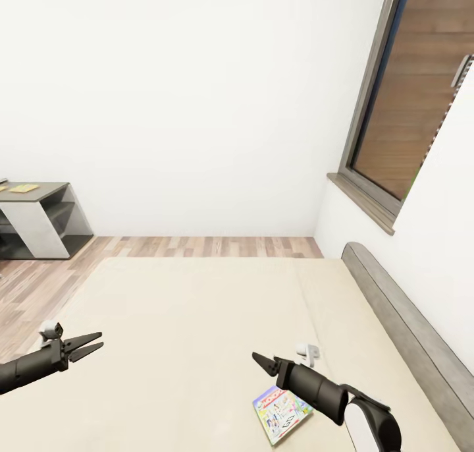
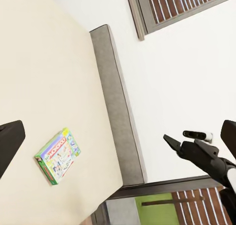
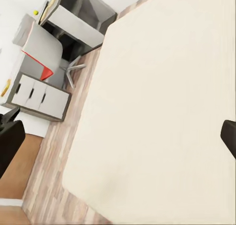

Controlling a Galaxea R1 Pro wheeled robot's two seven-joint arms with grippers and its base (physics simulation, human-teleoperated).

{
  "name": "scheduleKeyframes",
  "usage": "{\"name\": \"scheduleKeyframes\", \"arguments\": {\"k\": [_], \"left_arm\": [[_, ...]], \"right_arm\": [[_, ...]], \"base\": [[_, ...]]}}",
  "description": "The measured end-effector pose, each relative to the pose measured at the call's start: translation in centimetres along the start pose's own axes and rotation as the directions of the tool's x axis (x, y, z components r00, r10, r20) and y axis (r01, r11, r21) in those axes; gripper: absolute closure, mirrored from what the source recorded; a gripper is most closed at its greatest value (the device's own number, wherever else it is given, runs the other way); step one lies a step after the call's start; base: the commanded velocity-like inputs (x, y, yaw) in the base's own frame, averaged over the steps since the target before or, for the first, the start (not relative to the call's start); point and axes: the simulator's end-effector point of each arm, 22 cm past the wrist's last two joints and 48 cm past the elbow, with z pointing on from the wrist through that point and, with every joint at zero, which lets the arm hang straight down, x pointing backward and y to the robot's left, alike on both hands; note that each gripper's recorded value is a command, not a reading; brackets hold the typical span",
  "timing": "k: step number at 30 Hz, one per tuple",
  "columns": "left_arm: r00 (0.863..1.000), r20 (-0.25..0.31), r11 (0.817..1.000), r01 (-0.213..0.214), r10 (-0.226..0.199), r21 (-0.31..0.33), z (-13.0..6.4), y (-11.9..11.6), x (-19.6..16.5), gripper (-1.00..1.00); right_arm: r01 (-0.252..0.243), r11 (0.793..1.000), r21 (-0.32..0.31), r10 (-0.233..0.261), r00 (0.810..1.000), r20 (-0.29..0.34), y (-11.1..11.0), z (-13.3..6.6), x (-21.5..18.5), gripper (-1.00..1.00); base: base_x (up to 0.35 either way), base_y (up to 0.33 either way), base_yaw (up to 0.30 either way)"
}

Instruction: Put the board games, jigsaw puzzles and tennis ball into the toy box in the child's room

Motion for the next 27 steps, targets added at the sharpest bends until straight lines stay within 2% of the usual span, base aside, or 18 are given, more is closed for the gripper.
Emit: {"name": "scheduleKeyframes", "arguments": {"k": [3,6,10,11,16,19,22,25,26,27], "left_arm": [[1.000,-0.001,1.000,0.001,-0.001,0.002,0.1,0.0,0.1,-1.00],[1.000,-0.001,1.000,0.004,-0.004,0.006,0.4,-0.1,0.2,-1.00],[1.000,-0.003,1.000,0.007,-0.007,0.013,0.7,-0.1,0.4,-1.00],[1.000,-0.003,1.000,0.008,-0.008,0.015,0.8,-0.1,0.5,-1.00],[1.000,-0.007,1.000,0.010,-0.010,0.017,1.0,-0.2,0.6,-1.00],[1.000,-0.019,1.000,0.011,-0.011,0.017,1.2,-0.1,0.9,-1.00],[1.000,-0.027,1.000,0.012,-0.011,0.016,1.3,-0.1,1.1,-1.00],[0.999,-0.032,1.000,0.012,-0.011,0.016,1.4,-0.1,1.2,-1.00],[0.999,-0.034,1.000,0.012,-0.012,0.016,1.5,-0.1,1.3,-1.00],[0.999,-0.034,1.000,0.012,-0.012,0.016,1.5,-0.1,1.3,-1.00]], "right_arm": [[-0.017,0.999,0.043,0.019,0.999,-0.032,-0.9,0.1,0.5,-1.00],[-0.015,0.995,0.094,0.020,0.999,-0.048,-1.7,0.4,-0.3,-1.00],[0.017,0.987,0.162,-0.009,0.999,-0.051,-2.2,1.3,-3.6,-1.00],[0.035,0.979,0.200,-0.024,0.998,-0.056,-2.5,1.7,-5.5,-1.00],[0.081,0.950,0.301,-0.065,0.996,-0.064,-3.0,3.0,-10.4,-1.00],[0.101,0.918,0.383,-0.079,0.994,-0.072,-3.7,4.5,-13.8,-1.00],[0.106,0.885,0.454,-0.067,0.993,-0.102,-5.0,5.6,-15.2,-1.00],[0.110,0.841,0.529,-0.031,0.987,-0.156,-7.2,6.7,-15.4,-1.00],[0.116,0.812,0.572,0.000,0.980,-0.199,-8.6,7.3,-14.8,-1.00],[0.119,0.797,0.592,0.018,0.975,-0.220,-9.3,7.5,-14.4,-1.00]], "base": [[0.000,0.000,0.000],[0.000,0.000,0.000],[0.000,0.000,0.000],[0.000,0.000,0.000],[0.000,0.000,0.000],[0.000,0.000,0.000],[0.000,0.000,0.000],[0.000,0.000,0.000],[0.000,0.000,0.000],[0.000,0.000,0.000]]}}
